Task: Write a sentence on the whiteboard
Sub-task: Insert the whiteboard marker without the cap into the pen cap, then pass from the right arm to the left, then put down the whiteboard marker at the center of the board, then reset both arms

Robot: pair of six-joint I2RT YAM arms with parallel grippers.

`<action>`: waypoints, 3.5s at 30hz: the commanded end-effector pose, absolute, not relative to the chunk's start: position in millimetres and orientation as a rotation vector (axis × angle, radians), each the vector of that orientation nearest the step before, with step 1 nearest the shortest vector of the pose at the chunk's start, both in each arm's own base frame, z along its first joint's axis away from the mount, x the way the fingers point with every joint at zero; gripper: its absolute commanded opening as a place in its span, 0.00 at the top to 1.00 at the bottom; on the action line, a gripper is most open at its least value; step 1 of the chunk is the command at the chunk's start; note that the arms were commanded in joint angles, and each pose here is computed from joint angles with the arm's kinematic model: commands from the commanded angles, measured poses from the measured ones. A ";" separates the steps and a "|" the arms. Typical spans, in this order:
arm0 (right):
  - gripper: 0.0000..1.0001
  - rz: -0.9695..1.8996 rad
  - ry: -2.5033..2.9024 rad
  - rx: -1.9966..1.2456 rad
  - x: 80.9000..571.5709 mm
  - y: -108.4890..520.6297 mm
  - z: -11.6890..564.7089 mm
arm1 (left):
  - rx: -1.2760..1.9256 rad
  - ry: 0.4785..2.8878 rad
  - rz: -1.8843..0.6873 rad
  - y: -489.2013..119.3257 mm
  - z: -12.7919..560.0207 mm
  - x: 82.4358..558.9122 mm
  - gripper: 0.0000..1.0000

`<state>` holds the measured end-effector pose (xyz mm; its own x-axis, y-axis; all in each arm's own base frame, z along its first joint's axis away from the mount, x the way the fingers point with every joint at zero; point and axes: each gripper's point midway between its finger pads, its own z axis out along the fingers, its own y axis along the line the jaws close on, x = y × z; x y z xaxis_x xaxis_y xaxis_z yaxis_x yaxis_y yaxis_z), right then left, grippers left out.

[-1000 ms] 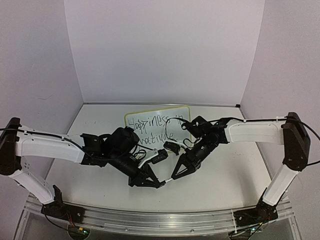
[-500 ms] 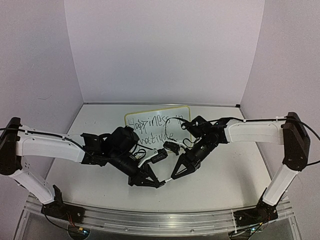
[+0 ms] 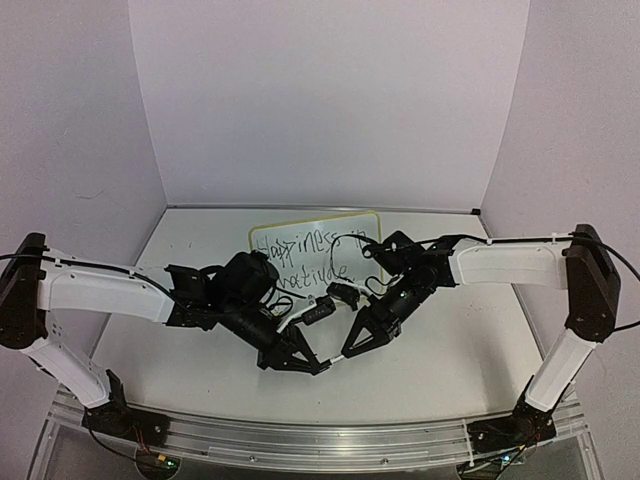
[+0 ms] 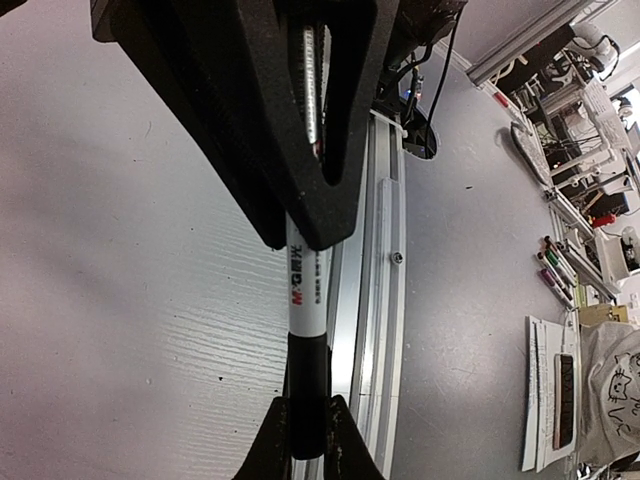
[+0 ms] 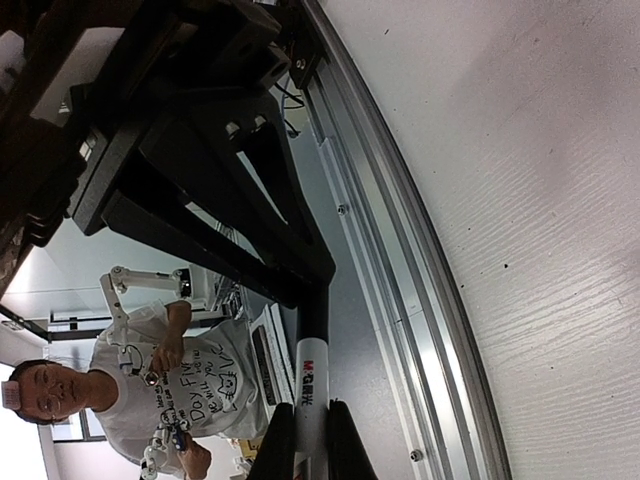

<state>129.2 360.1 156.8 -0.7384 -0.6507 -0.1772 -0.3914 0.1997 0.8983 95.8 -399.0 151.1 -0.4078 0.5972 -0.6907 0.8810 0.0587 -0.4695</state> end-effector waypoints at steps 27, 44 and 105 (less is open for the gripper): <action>1.00 -1.741 -2.174 1.223 124.0 377.2 204.3 | 1.376 1.863 -1.194 -385.3 199.7 114.3 0.41; 1.00 -1.744 -2.206 1.252 130.6 380.8 208.2 | 1.489 1.895 -1.300 -399.7 186.4 87.2 0.49; 0.02 -0.726 -4.024 -0.300 333.2 84.8 188.4 | -0.097 2.515 -0.293 -128.9 63.2 317.7 0.62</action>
<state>328.4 89.4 177.1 -0.6218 0.2539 -0.7409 -0.0279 0.9382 0.3449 291.7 -128.3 36.3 -0.8778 -0.1164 -0.4646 -0.0133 0.9756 -0.2193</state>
